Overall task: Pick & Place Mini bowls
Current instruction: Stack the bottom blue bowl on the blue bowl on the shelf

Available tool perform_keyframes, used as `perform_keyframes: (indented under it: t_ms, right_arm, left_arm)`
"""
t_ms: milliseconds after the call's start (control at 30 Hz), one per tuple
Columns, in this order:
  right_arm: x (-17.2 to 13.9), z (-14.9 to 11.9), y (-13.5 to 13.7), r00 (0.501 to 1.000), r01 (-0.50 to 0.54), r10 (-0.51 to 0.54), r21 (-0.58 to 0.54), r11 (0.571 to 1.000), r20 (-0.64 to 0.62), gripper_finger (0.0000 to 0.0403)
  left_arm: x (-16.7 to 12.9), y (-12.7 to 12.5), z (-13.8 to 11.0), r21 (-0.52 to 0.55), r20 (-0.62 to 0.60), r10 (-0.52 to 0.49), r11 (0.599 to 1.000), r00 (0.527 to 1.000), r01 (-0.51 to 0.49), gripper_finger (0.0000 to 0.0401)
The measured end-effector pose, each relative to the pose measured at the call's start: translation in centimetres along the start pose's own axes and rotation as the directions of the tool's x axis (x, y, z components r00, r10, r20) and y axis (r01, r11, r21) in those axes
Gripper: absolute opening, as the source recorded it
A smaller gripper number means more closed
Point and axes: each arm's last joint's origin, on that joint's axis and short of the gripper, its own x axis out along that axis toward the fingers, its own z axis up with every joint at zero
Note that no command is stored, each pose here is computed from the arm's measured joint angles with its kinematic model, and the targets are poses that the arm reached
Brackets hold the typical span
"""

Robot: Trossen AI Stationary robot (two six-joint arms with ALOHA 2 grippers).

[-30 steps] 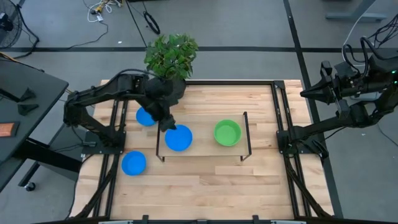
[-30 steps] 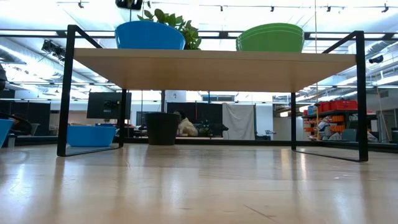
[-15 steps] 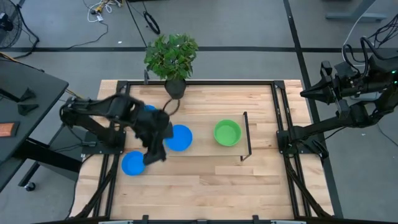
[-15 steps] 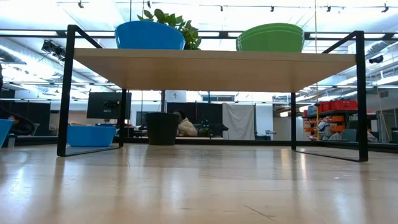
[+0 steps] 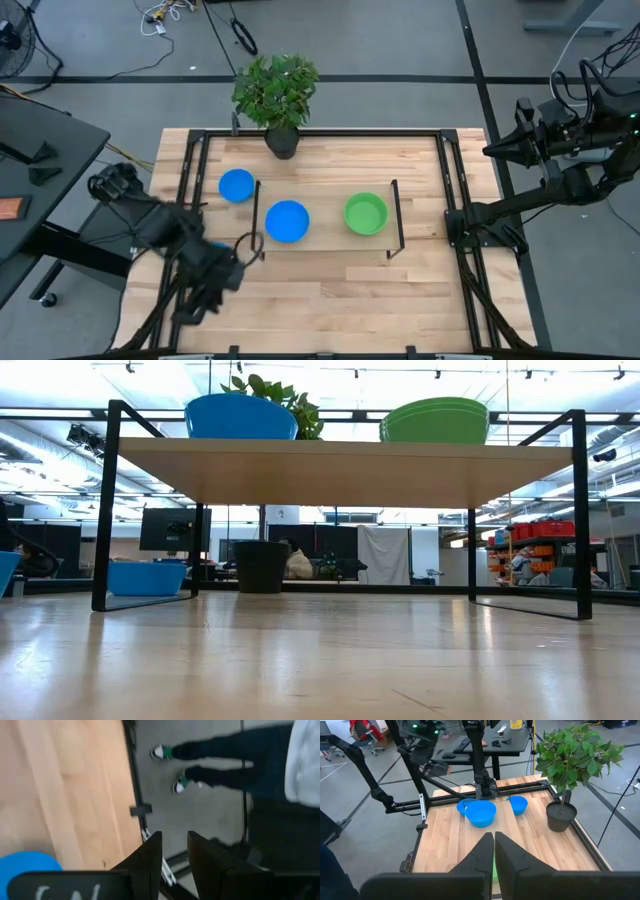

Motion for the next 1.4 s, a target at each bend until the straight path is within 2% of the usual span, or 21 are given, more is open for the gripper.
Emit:
perform_keyframes:
  t_ms: [167,333,467,667,933,1233,1400]
  right_arm:
    - [0.0,0.0,0.0,1.0,0.0,0.0,0.0,1.0,0.0,0.0021]
    - [0.0,0.0,0.0,1.0,0.0,0.0,0.0,1.0,0.0,0.0021]
    - [0.0,0.0,0.0,1.0,0.0,0.0,0.0,1.0,0.0,0.0021]
    - [0.0,0.0,0.0,1.0,0.0,0.0,0.0,1.0,0.0,0.0021]
    - [0.0,0.0,0.0,1.0,0.0,0.0,0.0,1.0,0.0,0.0021]
    - [0.0,0.0,0.0,1.0,0.0,0.0,0.0,1.0,0.0,0.0021]
    - [0.0,0.0,0.0,1.0,0.0,0.0,0.0,1.0,0.0,0.0021]
  left_arm:
    - [0.9,-2.1,-1.9,0.103,-0.043,0.006,0.995,0.999,-0.002,0.0096]
    - [1.4,-3.5,-3.3,0.268,-0.043,0.038,0.963,0.998,-0.025,0.0096]
    - [1.6,-3.5,-4.1,0.288,-0.05,0.112,0.953,0.992,-0.093,0.0097]
    - [2.5,-2.4,-4.7,0.279,-0.088,0.232,0.939,0.969,-0.2,0.0097]
    - [5.0,-0.8,-5.4,0.267,-0.162,0.324,0.924,0.932,-0.275,0.0097]
    - [7.1,0.8,-6.2,0.107,-0.23,0.387,0.922,0.893,-0.372,0.0097]
    - [8.2,1.6,-6.5,0.017,-0.24,0.424,0.901,0.873,-0.433,0.0097]
